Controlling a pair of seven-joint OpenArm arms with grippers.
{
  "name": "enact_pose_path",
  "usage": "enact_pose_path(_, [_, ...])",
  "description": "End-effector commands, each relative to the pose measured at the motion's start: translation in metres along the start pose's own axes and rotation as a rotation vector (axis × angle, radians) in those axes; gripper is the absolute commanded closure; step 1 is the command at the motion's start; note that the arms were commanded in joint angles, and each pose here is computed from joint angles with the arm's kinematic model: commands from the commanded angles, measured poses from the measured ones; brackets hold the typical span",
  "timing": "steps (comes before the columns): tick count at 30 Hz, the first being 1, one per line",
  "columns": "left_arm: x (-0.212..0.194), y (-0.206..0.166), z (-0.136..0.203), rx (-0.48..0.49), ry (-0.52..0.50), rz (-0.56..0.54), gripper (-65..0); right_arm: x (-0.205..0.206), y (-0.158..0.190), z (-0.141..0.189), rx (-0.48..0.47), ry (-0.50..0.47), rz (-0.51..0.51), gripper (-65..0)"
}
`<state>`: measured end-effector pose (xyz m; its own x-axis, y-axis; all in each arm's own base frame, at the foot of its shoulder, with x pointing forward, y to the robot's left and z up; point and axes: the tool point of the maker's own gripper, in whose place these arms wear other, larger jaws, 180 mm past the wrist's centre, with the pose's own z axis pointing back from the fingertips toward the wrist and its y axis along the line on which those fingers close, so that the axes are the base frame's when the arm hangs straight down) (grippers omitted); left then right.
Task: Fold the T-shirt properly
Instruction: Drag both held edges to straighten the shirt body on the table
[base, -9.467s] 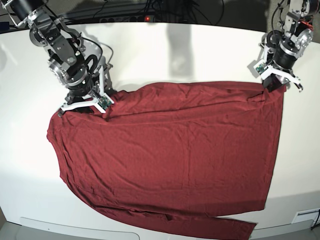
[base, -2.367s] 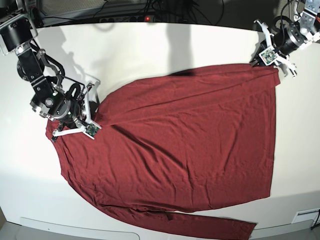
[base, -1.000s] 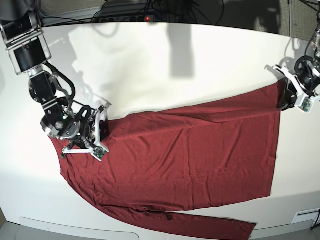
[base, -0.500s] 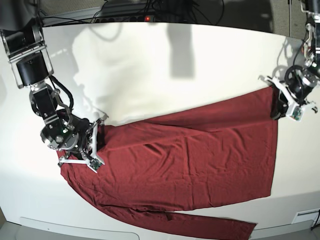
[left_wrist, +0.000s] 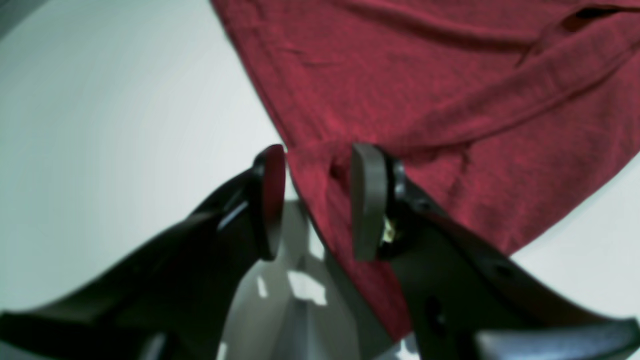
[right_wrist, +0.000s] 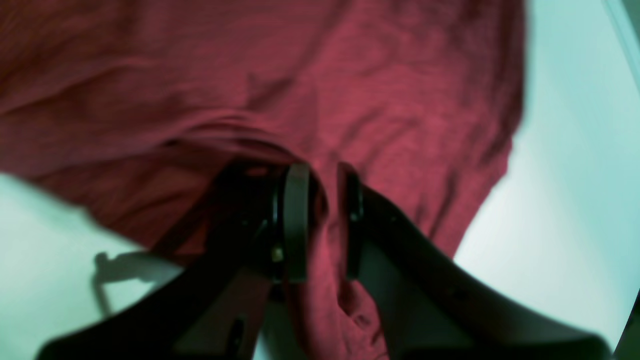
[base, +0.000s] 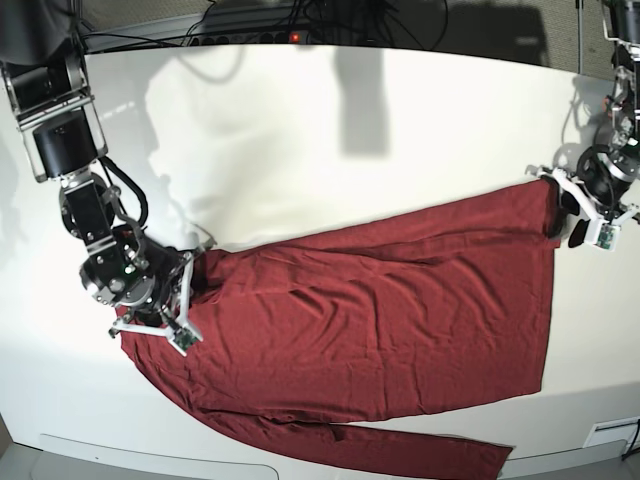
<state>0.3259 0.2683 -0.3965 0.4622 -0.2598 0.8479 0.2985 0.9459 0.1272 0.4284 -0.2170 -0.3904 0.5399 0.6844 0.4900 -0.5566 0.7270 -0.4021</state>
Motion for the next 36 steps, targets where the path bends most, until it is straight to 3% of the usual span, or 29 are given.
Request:
enact_pose_path(1, [0.017, 0.012, 0.002, 0.02, -0.046, 0.003, -21.6, 0.019, -0.024, 0.009, -0.044, -0.055, -0.021, -10.3])
enact_pose_path(5, [0.015, 0.012, 0.003, 0.006, -0.031, 0.092, -21.6, 0.029, -0.031, 0.018, -0.047, -0.089, -0.066, -10.3])
enact_pose_path(10, [0.028, 0.001, 0.005, -0.057, -0.092, 0.248, -21.5, 0.046, -0.027, 0.036, -0.002, -0.105, -0.123, -10.2])
enact_pose_path(13, [0.028, -0.01, 0.002, -0.08, -0.1, 0.285, -20.5, 0.051, -0.015, 0.044, 0.061, -0.09, -0.165, -4.5])
enact_pose_path(15, [0.024, -0.021, -0.002, -0.093, -0.088, 0.308, -13.1, 0.046, -0.007, 0.044, 0.093, -0.058, -0.181, 0.0])
enact_pose_path(18, [0.024, -0.031, -0.006, -0.103, -0.108, 0.341, 0.0, 0.037, 0.006, 0.04, 0.117, -0.045, -0.187, 0.0])
enact_pose_path(21, [0.026, -0.033, -0.008, -0.088, -0.126, 0.354, 0.0, 0.021, 0.018, 0.032, 0.114, -0.036, -0.171, 0.0])
enact_pose_path(25, [0.004, -0.021, -0.013, 0.032, -0.068, 0.311, 0.0, 0.008, 0.024, 0.018, 0.088, -0.081, -0.163, 0.0])
enact_pose_path(27, [-0.005, -0.02, -0.014, 0.046, -0.055, 0.33, 0.0, 0.003, 0.025, 0.011, 0.089, -0.078, -0.187, 0.0])
enact_pose_path(36, [-0.022, -0.019, -0.015, 0.059, -0.03, 0.358, 0.0, -0.01, -0.024, -0.006, -0.034, -0.046, -0.237, 0.0])
